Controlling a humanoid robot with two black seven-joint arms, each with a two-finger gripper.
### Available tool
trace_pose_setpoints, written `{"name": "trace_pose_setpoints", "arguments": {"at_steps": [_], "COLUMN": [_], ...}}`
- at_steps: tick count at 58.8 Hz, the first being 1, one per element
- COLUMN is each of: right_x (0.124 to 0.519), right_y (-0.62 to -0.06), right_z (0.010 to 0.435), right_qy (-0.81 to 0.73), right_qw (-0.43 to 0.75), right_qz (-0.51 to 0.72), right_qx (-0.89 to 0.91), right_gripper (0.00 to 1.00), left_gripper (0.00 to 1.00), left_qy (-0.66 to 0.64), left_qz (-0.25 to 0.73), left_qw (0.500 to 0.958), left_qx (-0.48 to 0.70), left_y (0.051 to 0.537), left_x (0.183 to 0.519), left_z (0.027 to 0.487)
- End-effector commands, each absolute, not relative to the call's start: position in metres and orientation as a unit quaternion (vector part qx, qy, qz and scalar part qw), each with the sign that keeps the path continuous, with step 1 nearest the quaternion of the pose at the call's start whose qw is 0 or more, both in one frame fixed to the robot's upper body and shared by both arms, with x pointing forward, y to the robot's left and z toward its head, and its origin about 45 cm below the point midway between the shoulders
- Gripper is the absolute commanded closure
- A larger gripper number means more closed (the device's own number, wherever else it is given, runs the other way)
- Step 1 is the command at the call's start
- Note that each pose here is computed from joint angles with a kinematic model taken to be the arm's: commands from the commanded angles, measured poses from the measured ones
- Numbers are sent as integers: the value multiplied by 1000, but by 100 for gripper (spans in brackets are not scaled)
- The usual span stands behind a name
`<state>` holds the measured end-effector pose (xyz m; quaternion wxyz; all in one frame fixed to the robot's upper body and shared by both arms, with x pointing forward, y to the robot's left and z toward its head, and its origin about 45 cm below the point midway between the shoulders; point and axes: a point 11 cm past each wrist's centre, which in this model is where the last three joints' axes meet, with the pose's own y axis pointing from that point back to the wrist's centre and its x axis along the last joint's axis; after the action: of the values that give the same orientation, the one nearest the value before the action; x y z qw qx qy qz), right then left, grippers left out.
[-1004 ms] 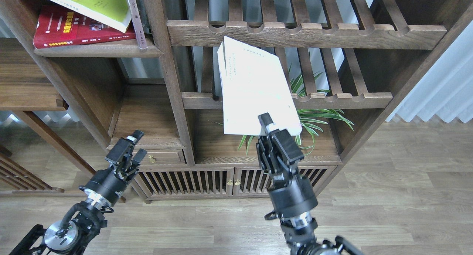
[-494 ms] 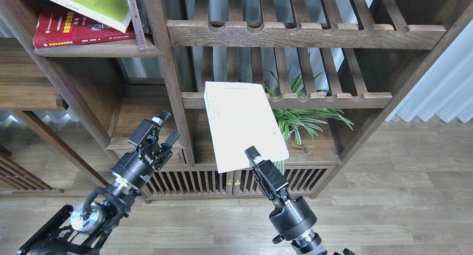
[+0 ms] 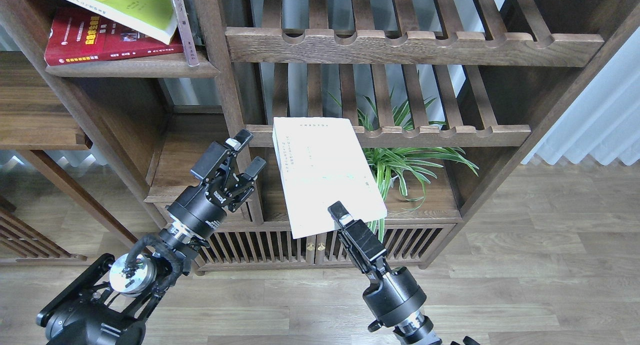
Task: Organize books on shelf
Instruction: 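Bring the left gripper to the white book and grasp its edge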
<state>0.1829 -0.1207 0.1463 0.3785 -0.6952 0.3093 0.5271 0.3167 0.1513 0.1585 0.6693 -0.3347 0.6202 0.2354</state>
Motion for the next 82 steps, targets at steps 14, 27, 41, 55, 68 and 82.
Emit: {"name": "trace_pose_setpoints", "arguments": {"at_steps": [14,27,41,55,68,82], "right_x": [182,181,180,177,175,176], "right_y": [-117,-115,-111,-109,-108,-108], "right_z": [147,147,147,147,146,146], "right_qy": [306,304,300,298,297,296], "right_qw": [381,381,378,373,369,370], "right_qz": [529,531,530,531,532,532], "right_qx": [-694,-693,-697,-700,-702,-702], "right_gripper": [95,95,95,95,95,95], "left_gripper": [2,2,2,5,11,24], "left_qy": [623,622,626,622,623,624], "left_qz": [238,232,214,208,202,191], "left_qw": [669,679,682,686,689,701], "left_qx": [-327,-314,-314,-316,-311,-286], "left_y": [149,140,122,117,112,100], "left_x": [314,313,314,319,318,313], "left_z": [153,154,159,165,166,165]}}
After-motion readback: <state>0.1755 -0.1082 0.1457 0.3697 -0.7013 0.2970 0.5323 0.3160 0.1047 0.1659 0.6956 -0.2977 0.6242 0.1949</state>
